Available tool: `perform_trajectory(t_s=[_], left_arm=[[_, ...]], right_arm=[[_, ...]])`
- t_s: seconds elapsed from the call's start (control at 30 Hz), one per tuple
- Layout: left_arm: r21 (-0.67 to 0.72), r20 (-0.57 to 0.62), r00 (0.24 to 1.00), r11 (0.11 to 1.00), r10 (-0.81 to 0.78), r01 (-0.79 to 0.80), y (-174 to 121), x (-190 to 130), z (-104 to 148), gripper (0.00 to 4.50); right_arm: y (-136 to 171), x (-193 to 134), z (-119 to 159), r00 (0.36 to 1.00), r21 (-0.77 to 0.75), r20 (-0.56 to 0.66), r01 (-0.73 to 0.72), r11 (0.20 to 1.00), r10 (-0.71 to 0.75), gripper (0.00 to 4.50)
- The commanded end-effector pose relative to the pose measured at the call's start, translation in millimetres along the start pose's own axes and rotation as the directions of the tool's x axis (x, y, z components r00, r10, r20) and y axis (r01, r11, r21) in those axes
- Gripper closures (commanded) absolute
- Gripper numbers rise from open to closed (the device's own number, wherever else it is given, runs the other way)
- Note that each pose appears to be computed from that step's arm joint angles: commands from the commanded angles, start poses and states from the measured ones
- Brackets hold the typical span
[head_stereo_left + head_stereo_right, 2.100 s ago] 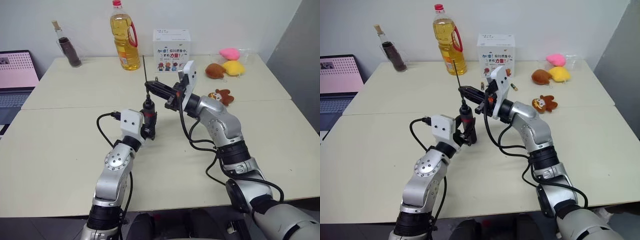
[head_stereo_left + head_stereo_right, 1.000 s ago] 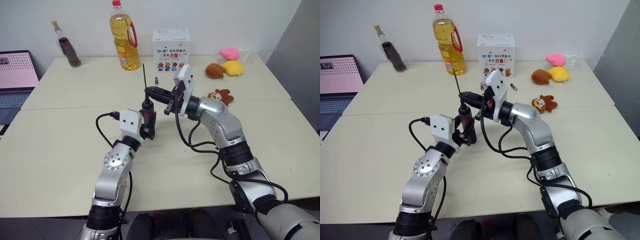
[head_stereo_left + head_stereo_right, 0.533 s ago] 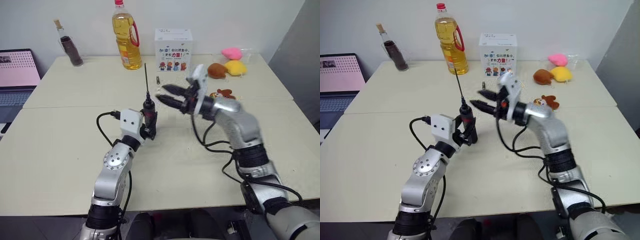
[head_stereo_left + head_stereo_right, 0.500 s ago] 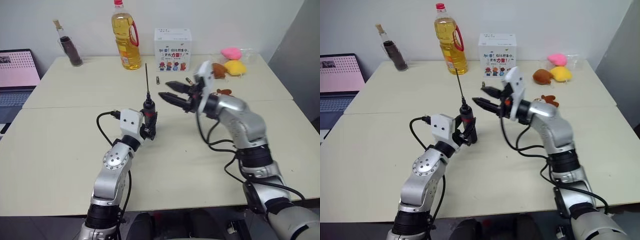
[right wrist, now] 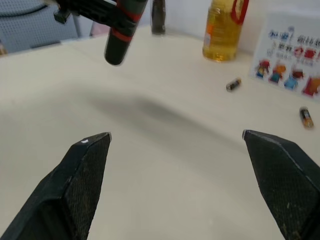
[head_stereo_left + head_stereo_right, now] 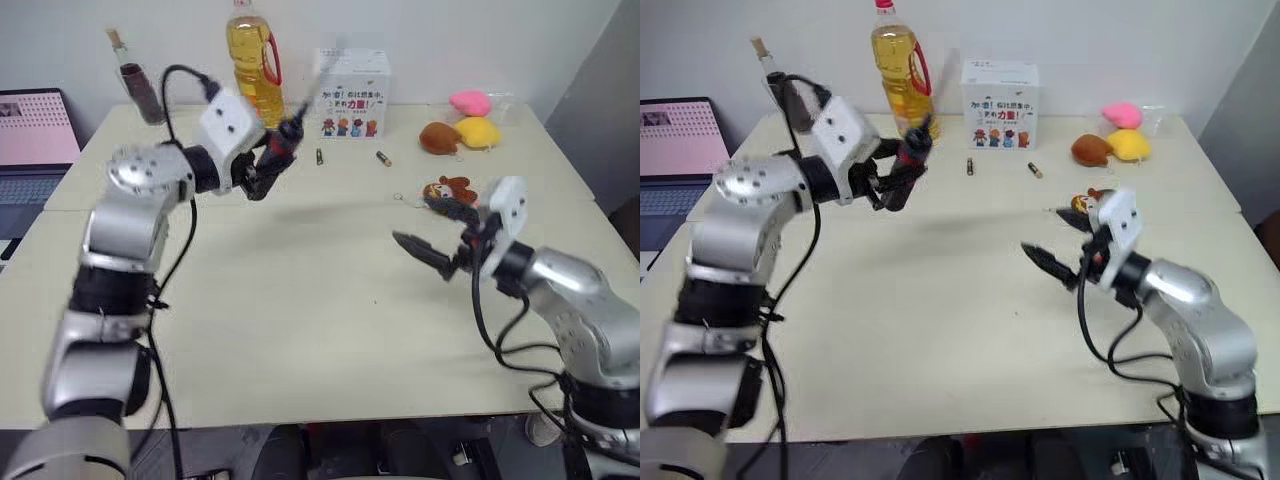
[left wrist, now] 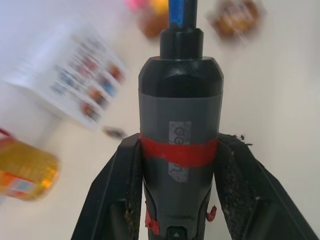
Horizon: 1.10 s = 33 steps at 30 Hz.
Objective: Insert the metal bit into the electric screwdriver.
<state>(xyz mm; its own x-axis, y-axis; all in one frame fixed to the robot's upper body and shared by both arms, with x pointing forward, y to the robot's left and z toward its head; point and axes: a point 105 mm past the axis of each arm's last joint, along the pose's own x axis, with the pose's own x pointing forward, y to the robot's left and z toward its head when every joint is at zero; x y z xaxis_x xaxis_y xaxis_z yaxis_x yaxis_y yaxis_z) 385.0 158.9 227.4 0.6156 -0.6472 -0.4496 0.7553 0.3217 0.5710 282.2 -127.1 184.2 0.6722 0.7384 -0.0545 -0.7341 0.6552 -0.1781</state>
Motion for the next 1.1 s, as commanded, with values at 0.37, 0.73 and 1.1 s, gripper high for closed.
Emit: perform_trajectory(t_s=[0.37, 0.73, 1.1], left_arm=[[0.206, -0.217, 0.958, 0.951, -0.185, 0.23, -42.5, 81.2, -52.2, 2.83], [0.137, -0.099, 0.98, 0.973, -0.172, 0.185, -28.7, 68.4, -40.6, 0.75], [-0.121, -0.025, 0.994, 0.987, -0.107, 0.104, -6.3, -60.9, -58.2, 0.06]], right_arm=[[21.4, -16.0, -6.2, 0.998, -0.134, -0.04, 0.043, 0.99, -0.049, 0.06], [2.5, -9.2, -3.4, 0.998, -0.141, -0.056, 0.011, 0.99, -0.019, 0.0], [-45.2, -9.9, -5.7, 0.993, -0.153, -0.097, -0.086, 0.984, 0.071, 0.0]])
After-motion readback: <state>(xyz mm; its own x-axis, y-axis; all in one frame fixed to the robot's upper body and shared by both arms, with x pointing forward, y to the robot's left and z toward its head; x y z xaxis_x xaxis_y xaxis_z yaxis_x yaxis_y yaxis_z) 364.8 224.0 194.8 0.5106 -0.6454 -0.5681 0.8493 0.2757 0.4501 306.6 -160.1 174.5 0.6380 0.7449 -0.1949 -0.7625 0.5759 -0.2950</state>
